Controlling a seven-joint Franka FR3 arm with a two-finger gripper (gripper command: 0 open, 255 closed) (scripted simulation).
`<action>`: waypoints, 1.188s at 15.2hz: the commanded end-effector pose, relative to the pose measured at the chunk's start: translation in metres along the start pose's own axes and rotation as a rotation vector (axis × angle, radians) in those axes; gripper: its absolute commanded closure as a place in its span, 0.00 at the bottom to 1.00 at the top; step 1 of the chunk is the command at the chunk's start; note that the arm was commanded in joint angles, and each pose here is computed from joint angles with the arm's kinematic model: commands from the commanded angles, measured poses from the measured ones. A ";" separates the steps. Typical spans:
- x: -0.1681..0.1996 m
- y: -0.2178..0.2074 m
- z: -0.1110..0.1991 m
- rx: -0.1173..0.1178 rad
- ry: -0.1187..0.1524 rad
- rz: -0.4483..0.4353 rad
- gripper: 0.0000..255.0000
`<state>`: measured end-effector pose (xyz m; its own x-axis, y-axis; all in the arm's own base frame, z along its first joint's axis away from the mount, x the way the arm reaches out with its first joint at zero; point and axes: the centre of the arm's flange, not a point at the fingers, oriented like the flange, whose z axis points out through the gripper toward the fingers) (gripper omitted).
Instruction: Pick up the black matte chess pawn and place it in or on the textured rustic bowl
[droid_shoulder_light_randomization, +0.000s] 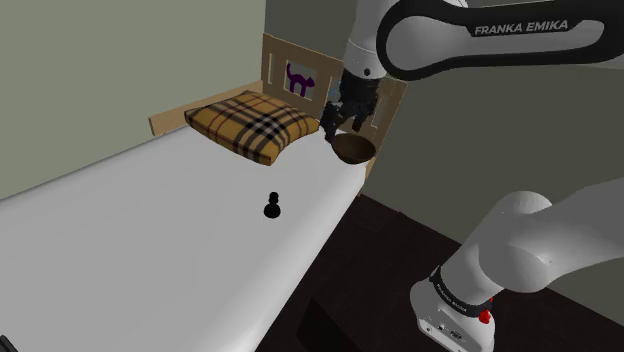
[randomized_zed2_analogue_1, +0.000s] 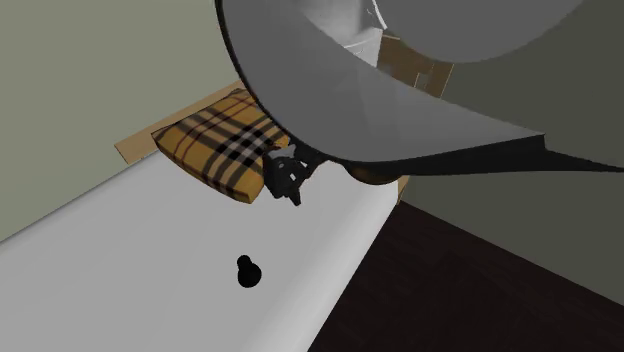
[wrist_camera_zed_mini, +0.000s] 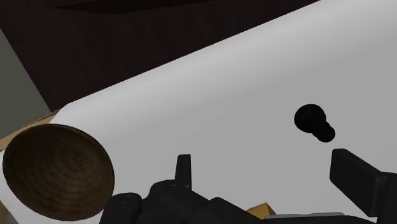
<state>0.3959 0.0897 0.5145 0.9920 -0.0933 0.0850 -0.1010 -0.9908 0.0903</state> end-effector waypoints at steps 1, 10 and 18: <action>0.009 -0.017 0.019 0.002 -0.016 0.003 0.00; 0.050 -0.090 0.107 0.011 -0.088 0.014 0.00; 0.079 -0.148 0.177 0.017 -0.145 0.022 0.00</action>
<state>0.4998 0.2103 0.3373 0.9906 -0.1255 -0.0539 -0.1214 -0.9899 0.0733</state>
